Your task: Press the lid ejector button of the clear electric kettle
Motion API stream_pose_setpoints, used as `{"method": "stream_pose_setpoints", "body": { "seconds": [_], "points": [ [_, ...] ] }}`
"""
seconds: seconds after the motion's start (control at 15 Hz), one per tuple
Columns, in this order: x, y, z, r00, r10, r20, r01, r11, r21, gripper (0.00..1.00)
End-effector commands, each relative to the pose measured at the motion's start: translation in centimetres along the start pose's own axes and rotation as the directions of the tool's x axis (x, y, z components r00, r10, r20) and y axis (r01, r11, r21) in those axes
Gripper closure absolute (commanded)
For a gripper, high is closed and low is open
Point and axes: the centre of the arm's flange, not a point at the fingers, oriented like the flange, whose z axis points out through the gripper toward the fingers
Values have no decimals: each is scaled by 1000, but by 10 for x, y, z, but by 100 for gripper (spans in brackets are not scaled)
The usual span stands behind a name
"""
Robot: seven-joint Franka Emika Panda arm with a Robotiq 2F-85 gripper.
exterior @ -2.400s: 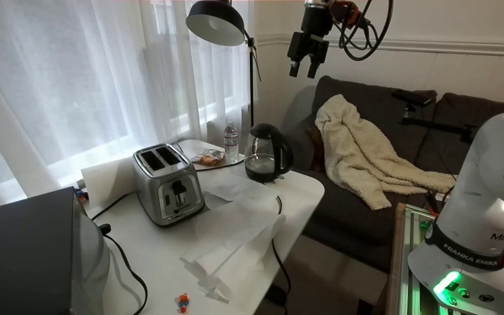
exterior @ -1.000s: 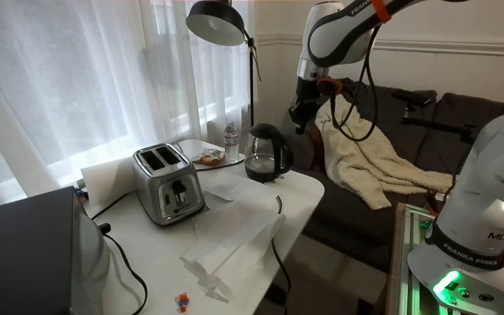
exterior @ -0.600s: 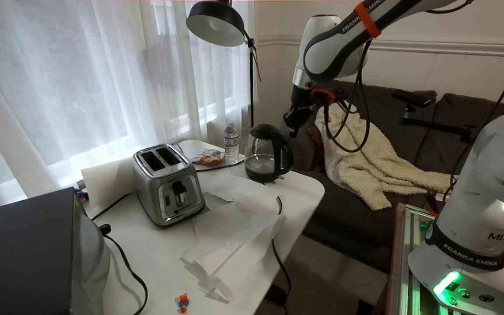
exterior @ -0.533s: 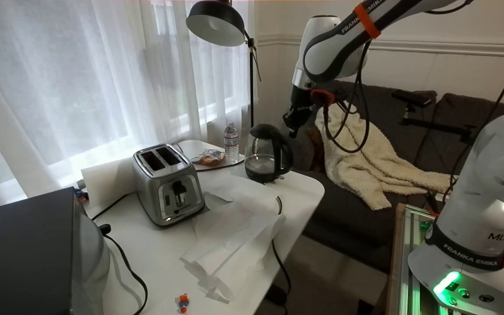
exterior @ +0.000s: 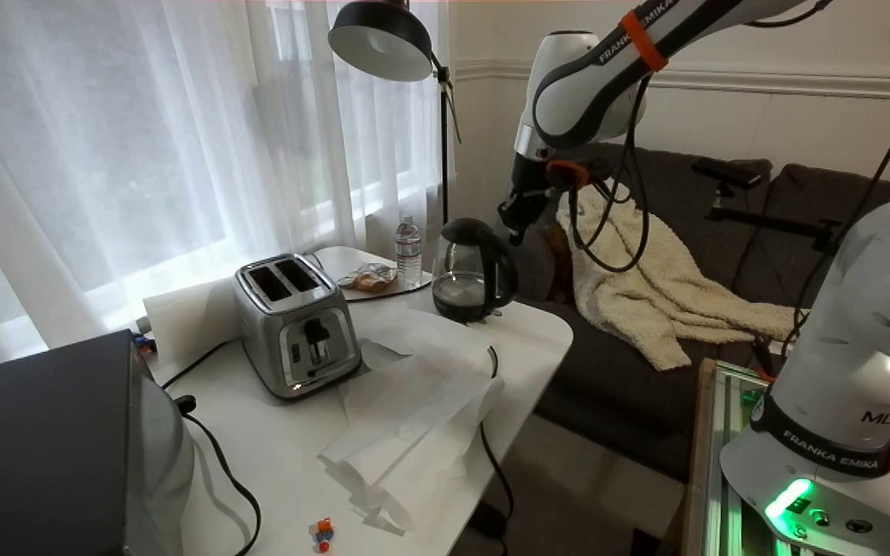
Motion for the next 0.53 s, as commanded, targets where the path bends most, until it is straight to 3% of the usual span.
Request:
{"method": "stream_pose_setpoints", "body": {
  "seconds": [0.0, 0.47],
  "points": [
    [7, -6, 13, 1000, 6, -17, -6, 1000, 7, 95],
    [17, -7, 24, 998, 3, -69, -3, 1000, -1, 97]
  ]
}}
